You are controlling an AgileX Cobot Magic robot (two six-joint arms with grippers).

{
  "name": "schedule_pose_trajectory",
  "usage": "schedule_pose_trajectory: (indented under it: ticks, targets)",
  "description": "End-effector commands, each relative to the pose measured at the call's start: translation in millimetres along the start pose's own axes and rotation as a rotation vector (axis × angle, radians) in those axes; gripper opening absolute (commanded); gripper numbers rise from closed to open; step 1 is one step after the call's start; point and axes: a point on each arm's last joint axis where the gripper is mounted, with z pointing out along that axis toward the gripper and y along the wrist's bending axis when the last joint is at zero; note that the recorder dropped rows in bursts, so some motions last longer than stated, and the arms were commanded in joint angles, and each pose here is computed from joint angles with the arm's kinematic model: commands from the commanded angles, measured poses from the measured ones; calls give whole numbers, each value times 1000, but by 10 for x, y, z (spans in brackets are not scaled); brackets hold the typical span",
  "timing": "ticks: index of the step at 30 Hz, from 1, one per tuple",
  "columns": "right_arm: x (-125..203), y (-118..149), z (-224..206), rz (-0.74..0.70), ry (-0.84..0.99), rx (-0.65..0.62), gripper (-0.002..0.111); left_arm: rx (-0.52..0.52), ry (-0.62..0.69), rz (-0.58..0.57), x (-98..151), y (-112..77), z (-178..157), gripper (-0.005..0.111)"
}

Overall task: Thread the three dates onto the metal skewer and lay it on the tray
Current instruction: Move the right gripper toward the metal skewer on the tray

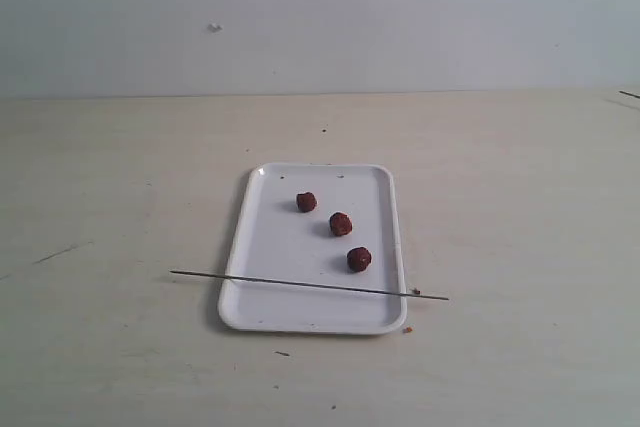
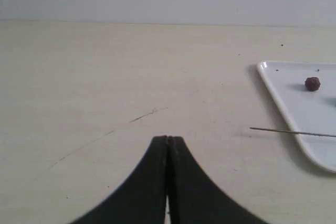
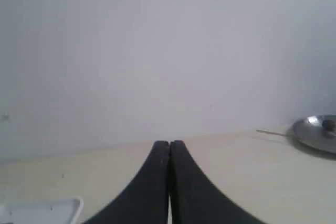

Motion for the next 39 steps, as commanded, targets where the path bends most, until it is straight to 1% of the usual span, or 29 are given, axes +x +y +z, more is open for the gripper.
schedule_pose_trajectory:
  ticks: [1,4,8,9,13,14,15,16,17,18,20,21,22,23,24,25,26,27,28,29,30,31,32,33,34,35,37,38,39]
  targets:
    - [-85,-23,-8,74,-111,21,0,-2,-15,-4,-16,1,-8,0]
    - [-199,-51,-30,104,-240,44,0,-2,-15,-4,-16,1,-8,0]
    - [-237,-88,-42,397,-296,40,0,-2,-15,-4,-16,1,-8,0]
    - [-236,-89,-42,447,-297,35,0,-2,-15,-4,-16,1,-8,0]
    - [-258,-97,-50,534,-326,23,0,-2,-15,-4,-16,1,-8,0]
    - [-291,-108,-62,575,-369,18,0,-2,-15,-4,-16,1,-8,0]
    - [-353,-131,-90,667,-451,1,0,-2,-15,-4,-16,1,-8,0]
    - [-383,-140,-106,717,-491,-14,0,-2,-15,-4,-16,1,-8,0]
    - [-519,-139,-156,762,-586,-54,0,-2,-15,-4,-16,1,-8,0]
    - [-697,-123,-190,762,-647,-78,0,-2,-15,-4,-16,1,-8,0]
    - [-1136,-47,-126,649,-674,-86,0,-2,-15,-4,-16,1,-8,0]
    - [-1455,41,-3,488,-668,-91,0,-2,-15,-4,-16,1,-8,0]
    - [-1606,113,180,369,-619,-103,0,-2,-15,-4,-16,1,-8,0]
    - [-1774,175,306,284,-595,-121,0,-2,-15,-4,-16,1,-8,0]
    - [-1804,211,532,213,-503,-117,0,-2,-15,-4,-16,1,-8,0]
    - [-1977,296,869,-15,-319,-112,0,-2,-15,-4,-16,1,-8,0]
    - [-2038,275,1124,-87,-181,-60,0,-2,-15,-4,-16,1,-8,0]
    - [-2062,185,1462,-211,-12,58,0,-2,-15,-4,-16,1,-8,0]
    - [-2025,98,1612,-332,97,154,0,-2,-15,-4,-16,1,-8,0]
    - [-1923,14,1868,-510,246,226,0,-2,-15,-4,-16,1,-8,0]
    - [-1821,-7,2020,-659,349,222,0,-2,-15,-4,-16,1,-8,0]
    - [-1653,18,2191,-751,468,176,0,-2,-15,-4,-16,1,-8,0]
    - [-1478,52,2311,-871,587,104,0,-2,-15,-4,-16,1,-8,0]
    - [-1183,170,2408,-1030,775,-71,0,-2,-15,-4,-16,1,-8,0]
    - [-946,287,2391,-1123,949,-280,0,-2,-15,-4,-16,1,-8,0]
    - [-786,394,2351,-1181,1049,-459,0,-2,-15,-4,-16,1,-8,0]
    - [-543,606,2269,-1206,1155,-769,0,-2,-15,-4,-16,1,-8,0]
    - [-442,734,2254,-1175,1169,-865,0,-2,-15,-4,-16,1,-8,0]
    - [-372,838,2255,-1143,1168,-909,0,-2,-15,-4,-16,1,-8,0]
